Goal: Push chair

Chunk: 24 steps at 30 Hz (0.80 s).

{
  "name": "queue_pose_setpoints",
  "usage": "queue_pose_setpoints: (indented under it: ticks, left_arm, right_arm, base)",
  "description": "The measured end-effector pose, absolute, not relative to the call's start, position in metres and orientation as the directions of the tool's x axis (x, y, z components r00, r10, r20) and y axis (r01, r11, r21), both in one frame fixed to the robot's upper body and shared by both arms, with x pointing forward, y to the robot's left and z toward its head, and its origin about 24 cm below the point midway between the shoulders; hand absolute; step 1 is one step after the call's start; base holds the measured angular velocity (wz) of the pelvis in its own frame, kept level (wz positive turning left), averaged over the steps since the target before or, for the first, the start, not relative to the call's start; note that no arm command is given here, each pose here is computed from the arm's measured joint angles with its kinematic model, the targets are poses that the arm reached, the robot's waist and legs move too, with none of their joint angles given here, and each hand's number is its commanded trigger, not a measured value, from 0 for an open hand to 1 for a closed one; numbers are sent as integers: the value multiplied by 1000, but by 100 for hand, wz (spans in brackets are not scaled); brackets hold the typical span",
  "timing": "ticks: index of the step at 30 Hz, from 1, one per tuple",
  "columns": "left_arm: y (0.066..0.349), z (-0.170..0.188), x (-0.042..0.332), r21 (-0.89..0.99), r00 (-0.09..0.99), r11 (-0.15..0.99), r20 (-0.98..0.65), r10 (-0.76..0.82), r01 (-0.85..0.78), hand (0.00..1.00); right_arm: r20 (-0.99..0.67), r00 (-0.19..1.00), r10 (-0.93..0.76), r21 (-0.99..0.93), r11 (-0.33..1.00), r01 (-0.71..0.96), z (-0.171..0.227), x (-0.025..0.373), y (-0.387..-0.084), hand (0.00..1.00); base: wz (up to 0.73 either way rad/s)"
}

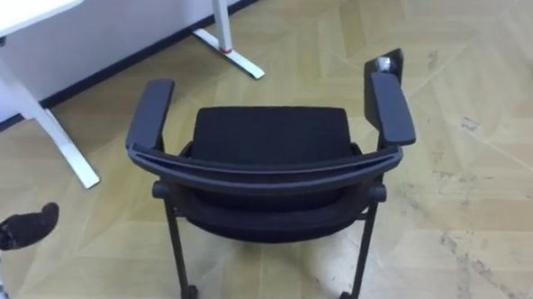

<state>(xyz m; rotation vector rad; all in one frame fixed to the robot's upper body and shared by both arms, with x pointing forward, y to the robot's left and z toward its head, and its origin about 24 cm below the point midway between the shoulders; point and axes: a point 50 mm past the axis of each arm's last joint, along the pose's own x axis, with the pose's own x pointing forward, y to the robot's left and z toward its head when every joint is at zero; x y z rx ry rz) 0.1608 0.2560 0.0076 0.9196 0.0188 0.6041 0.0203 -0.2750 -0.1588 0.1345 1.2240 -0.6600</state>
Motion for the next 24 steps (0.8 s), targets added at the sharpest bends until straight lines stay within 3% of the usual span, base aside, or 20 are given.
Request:
queue_pose_setpoints:
  ticks: [9, 17, 24]
  left_arm:
    - [224, 11, 172, 762, 910, 516, 239, 339, -393, 0]
    - [205, -7, 164, 905, 982, 383, 156, 105, -185, 0]
    - [206, -11, 160, 934, 987, 321, 135, 90, -157, 0]
  right_arm:
    - [-907, 220, -360, -205, 830, 518, -159, 31, -272, 0]
    - [-906, 257, -336, -170, 846, 505, -159, 46, -268, 0]
    - [-912, 245, -329, -169, 846, 506, -160, 44, -267, 0]
  base:
    - [-8]
    - [0]
    - [-2]
